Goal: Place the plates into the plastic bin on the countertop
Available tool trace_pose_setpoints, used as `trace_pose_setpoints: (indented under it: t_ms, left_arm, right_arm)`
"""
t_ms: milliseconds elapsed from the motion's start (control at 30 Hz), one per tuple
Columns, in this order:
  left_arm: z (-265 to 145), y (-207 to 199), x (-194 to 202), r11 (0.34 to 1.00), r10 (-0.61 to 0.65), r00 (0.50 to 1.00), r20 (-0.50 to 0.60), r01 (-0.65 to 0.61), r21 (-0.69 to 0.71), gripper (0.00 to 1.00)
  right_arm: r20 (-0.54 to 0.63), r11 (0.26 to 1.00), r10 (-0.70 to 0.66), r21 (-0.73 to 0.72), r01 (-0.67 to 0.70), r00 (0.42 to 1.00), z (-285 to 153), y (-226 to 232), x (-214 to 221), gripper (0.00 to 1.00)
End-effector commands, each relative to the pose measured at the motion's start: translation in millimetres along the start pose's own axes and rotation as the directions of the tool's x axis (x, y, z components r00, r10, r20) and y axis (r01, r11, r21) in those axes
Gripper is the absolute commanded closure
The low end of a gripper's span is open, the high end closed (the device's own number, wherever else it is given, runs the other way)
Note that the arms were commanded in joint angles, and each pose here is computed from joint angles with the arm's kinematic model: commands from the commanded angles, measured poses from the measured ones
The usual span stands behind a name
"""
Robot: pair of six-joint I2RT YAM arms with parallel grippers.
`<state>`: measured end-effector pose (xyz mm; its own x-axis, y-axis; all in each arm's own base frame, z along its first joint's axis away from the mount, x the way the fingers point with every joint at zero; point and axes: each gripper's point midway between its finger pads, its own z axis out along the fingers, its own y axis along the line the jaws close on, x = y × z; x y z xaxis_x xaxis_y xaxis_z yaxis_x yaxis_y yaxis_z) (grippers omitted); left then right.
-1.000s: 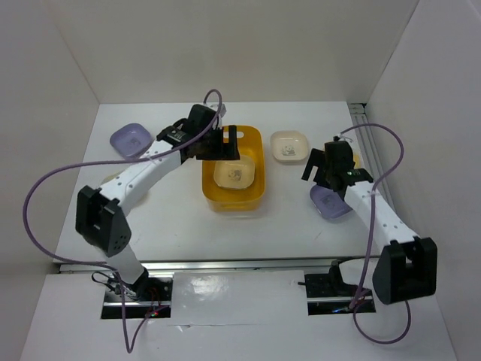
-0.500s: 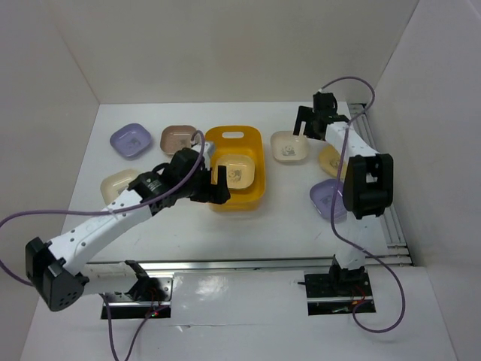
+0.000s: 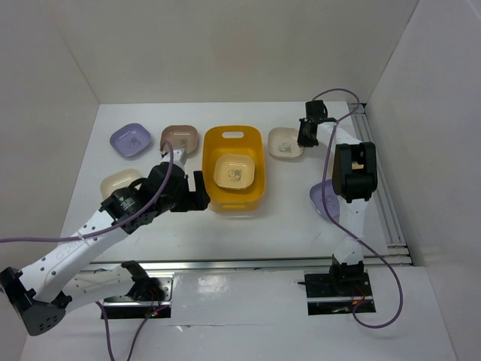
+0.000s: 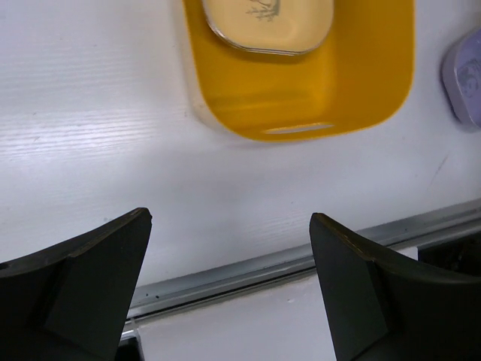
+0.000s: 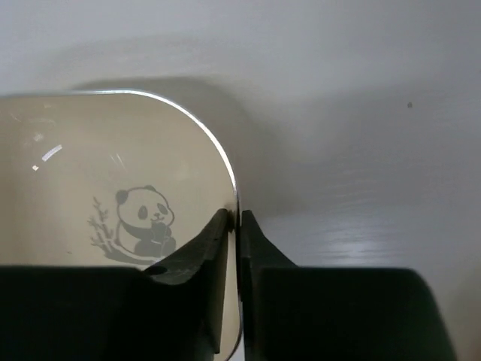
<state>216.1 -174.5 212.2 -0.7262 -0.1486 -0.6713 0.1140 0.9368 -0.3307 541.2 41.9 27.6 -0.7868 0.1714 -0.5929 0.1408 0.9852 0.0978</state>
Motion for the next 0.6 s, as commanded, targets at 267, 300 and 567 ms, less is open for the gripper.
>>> trace_pose_setpoints:
  t_ms: [267, 300, 567]
  left_arm:
    - [-18, 70, 1, 0.896, -0.269, 0.944, 0.189, 0.318, -0.311, 0.0]
    - [-15, 80, 8, 0.876, -0.273, 0.941, 0.202, 0.329, -0.351, 0.0]
    - [-4, 133, 33, 0.686, -0.445, 0.843, 0.301, 0.537, -0.49, 0.0]
  right_arm:
    - [0.19, 0.998, 0.061, 0.01, -0.064, 0.98, -62, 14, -68, 1.0]
    - [0.204, 0.998, 0.062, 0.005, -0.065, 0.977, -72, 14, -68, 1.0]
    - [0.438, 0.993, 0.02, -0.113, 0.033, 0.899, -223, 89, -96, 1.0]
